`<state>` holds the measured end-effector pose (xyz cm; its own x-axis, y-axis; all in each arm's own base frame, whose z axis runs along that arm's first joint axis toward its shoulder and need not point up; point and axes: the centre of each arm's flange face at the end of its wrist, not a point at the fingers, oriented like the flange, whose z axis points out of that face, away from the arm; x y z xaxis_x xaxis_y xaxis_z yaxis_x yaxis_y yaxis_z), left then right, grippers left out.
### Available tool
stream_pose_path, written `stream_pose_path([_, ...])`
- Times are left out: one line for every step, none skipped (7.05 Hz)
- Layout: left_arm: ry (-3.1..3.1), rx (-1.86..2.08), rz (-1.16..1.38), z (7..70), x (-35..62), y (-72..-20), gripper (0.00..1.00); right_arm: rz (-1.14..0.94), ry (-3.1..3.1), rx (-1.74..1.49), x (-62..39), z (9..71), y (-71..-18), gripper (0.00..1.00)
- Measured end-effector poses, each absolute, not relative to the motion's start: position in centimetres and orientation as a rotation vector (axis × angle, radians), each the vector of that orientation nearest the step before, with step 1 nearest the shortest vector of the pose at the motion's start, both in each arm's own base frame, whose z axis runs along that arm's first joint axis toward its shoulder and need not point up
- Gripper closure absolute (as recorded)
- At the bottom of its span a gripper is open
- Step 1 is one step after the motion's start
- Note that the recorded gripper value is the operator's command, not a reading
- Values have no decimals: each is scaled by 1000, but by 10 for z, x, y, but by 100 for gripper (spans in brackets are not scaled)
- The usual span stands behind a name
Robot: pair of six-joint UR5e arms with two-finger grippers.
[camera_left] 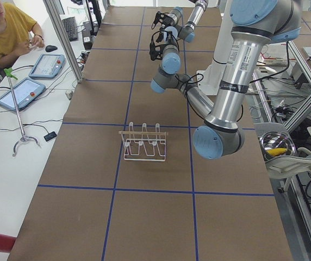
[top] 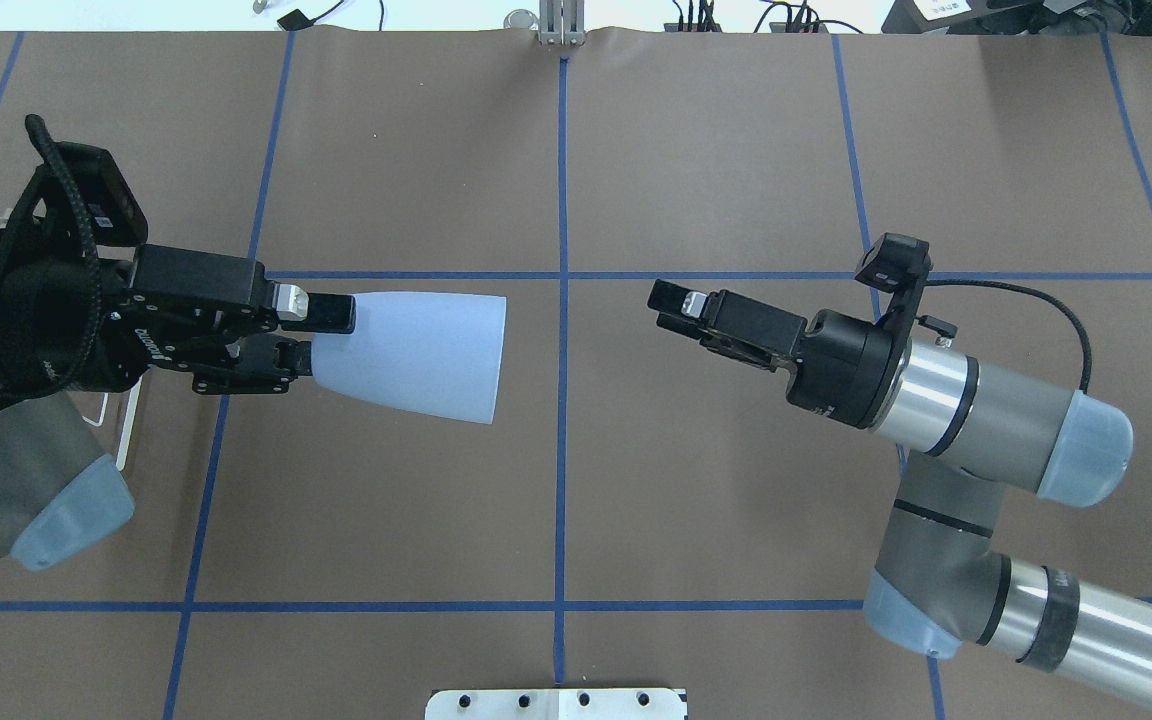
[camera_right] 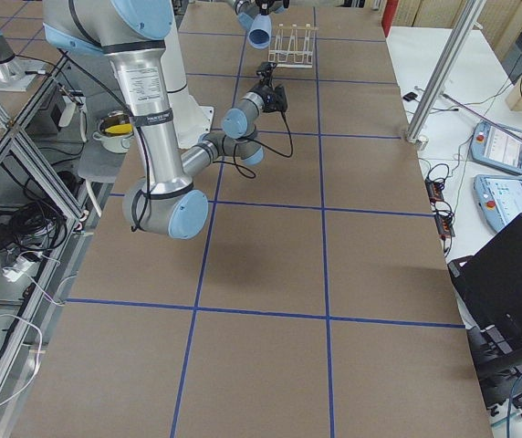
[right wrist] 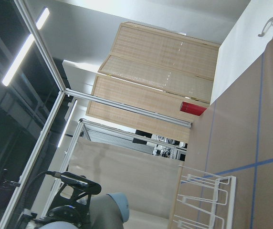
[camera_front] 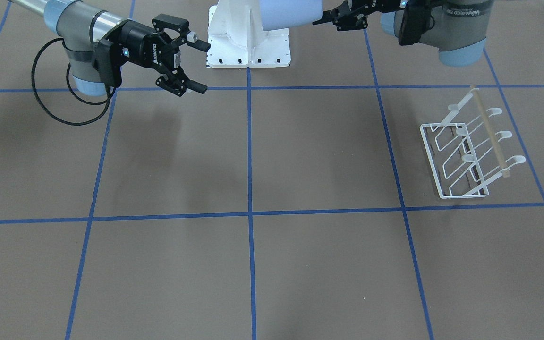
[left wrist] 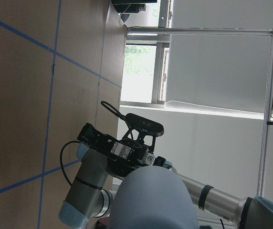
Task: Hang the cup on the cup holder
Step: 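Open and withdraw the right gripper while the left arm pulls the cup back, then lower the cup with the left gripper onto a wooden peg of the rack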
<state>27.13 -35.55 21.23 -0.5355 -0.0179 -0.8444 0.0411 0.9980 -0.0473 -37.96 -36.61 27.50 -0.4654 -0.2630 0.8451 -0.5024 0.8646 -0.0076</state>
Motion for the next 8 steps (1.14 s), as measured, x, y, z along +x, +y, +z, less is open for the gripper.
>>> stream_pose_path([2101,56,-107,218,260,-367,100,305,-1960,554,-361,291,-392,0])
stream_pose_path([2050,98,-132,222,247,-381,100,303,-1842,540,-338,308,-420,1])
stream_pose_path([1978,145,-135,227,232,-395,100,307,-1723,516,-307,325,-449,1])
stream_pose_path([1898,191,-137,236,214,-408,100,299,-1607,498,-270,346,-472,1])
stream_pose_path([1824,236,-139,247,196,-419,100,279,-1501,500,-236,371,-486,1])
stream_pose_path([1749,276,-138,258,176,-431,100,253,-1392,505,-204,399,-496,1])
stream_pose_path([1683,310,-136,269,159,-439,100,225,-1290,510,-177,425,-501,1])
stream_pose_path([1621,345,-135,283,145,-446,100,193,-1183,516,-151,454,-503,1])
